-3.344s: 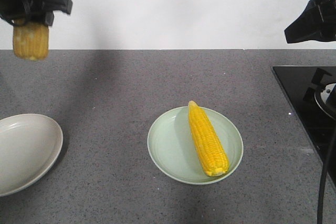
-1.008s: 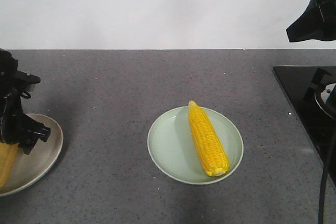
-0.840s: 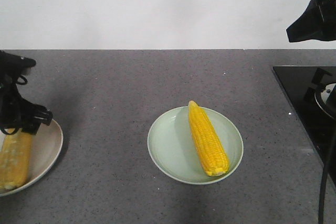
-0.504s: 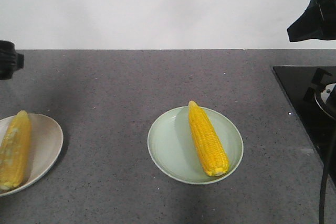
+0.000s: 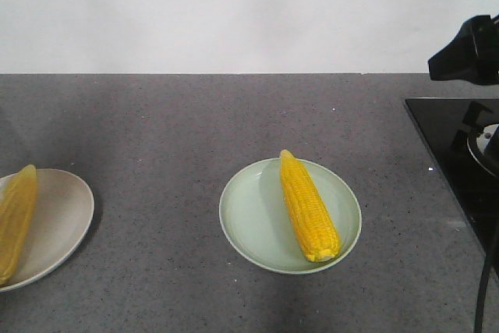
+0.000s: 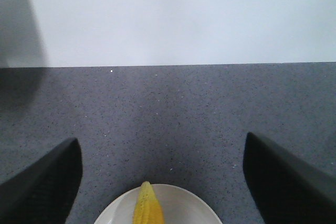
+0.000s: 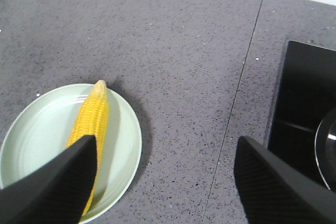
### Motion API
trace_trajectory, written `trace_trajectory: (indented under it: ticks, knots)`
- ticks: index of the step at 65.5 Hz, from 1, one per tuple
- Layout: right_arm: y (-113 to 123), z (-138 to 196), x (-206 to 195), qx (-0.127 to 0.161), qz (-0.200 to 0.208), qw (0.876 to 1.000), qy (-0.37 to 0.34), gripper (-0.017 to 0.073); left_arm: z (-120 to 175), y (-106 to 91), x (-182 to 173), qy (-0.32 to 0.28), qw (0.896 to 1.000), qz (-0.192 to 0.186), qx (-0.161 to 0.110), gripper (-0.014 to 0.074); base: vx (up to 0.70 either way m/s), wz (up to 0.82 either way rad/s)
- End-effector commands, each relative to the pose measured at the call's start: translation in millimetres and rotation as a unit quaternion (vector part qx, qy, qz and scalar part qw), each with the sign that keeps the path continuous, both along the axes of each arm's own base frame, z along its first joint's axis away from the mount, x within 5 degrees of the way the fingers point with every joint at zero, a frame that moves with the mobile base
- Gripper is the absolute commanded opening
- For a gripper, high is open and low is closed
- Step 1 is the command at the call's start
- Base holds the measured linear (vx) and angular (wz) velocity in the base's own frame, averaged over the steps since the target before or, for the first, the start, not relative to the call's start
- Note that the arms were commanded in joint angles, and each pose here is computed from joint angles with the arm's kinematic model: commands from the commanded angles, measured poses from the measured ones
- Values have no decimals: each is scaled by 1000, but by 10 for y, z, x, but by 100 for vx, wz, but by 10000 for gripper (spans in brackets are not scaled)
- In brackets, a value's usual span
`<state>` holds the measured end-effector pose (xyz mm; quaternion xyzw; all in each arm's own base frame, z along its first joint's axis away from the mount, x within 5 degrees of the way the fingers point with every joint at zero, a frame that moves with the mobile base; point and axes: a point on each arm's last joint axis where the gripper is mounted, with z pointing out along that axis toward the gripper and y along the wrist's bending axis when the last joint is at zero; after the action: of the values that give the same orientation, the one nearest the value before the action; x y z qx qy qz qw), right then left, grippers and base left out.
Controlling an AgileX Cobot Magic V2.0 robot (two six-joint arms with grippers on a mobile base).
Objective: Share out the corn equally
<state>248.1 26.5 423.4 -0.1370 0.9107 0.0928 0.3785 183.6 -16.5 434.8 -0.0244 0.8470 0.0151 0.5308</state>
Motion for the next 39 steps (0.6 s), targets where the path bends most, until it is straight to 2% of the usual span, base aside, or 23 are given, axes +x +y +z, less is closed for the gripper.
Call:
trace_trajectory:
  ticks: [1, 9, 27, 39]
  knots:
    - [-30, 87, -166, 10, -24, 996, -88, 528, 109, 1, -45, -46, 999, -6, -9, 588, 0, 0]
    - [-47, -91, -395, 5, -31, 993, -110, 528, -73, -22, -63, -44, 999, -18, -18, 588, 0, 0]
    - [-91, -493, -820, 4, -58, 985, -162, 528, -444, -28, -272, -77, 995, -42, -36, 588, 0, 0]
    - [-128, -624, -960, -5, -74, 973, -220, 479, -569, -20, -385, -98, 993, -53, -36, 575, 0, 0]
